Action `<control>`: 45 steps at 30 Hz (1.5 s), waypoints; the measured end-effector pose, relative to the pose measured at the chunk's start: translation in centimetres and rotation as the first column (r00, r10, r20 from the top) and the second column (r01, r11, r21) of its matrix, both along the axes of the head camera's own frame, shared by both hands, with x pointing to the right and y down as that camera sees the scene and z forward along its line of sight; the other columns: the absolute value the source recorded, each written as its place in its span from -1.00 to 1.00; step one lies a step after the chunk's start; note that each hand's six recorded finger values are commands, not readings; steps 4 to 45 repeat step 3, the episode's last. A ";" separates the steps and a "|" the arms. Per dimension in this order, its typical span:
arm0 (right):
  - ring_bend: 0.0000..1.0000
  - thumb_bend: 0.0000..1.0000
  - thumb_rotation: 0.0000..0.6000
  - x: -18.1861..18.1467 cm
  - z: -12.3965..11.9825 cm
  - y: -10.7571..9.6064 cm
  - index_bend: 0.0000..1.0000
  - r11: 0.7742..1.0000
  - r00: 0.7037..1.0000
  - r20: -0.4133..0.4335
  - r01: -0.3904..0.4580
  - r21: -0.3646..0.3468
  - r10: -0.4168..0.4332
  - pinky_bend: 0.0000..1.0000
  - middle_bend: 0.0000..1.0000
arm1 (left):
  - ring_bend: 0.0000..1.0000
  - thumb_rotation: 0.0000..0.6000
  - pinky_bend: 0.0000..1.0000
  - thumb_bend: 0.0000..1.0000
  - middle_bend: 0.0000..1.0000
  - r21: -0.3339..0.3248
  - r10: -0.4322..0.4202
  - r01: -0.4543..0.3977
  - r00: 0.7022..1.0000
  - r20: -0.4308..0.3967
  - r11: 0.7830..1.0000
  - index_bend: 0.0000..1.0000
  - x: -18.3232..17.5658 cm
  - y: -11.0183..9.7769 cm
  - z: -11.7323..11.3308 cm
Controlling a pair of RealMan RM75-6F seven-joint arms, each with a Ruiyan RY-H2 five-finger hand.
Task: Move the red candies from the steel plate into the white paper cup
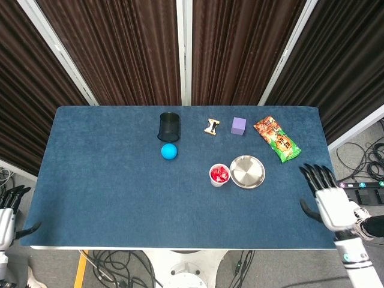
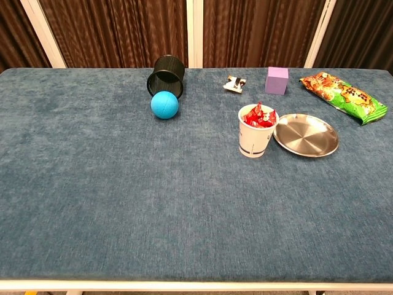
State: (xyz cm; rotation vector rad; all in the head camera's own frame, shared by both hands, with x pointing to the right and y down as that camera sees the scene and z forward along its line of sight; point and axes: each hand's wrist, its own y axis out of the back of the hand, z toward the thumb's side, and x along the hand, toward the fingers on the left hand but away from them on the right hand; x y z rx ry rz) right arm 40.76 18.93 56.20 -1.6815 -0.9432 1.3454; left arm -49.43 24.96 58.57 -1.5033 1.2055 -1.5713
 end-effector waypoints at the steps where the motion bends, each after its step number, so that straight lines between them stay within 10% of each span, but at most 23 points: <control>1: -1.00 -0.34 1.00 0.3 -0.3 0.5 -1.00 1.000 1.000 -0.001 -0.011 -0.004 0.011 -1.00 -1.00 | -0.70 1.00 -0.59 -1.00 -0.56 0.002 0.003 -0.003 1.000 0.005 1.000 -0.52 0.0 0.0 -0.1; 45: -1.00 -0.34 1.00 0.8 -1.0 1.3 -1.00 0.999 0.999 -0.001 -0.034 -0.003 0.034 -1.00 -1.00 | -0.70 1.00 -0.59 -1.00 -0.56 0.007 0.008 -0.009 1.000 0.014 1.000 -0.52 0.1 -0.1 -0.3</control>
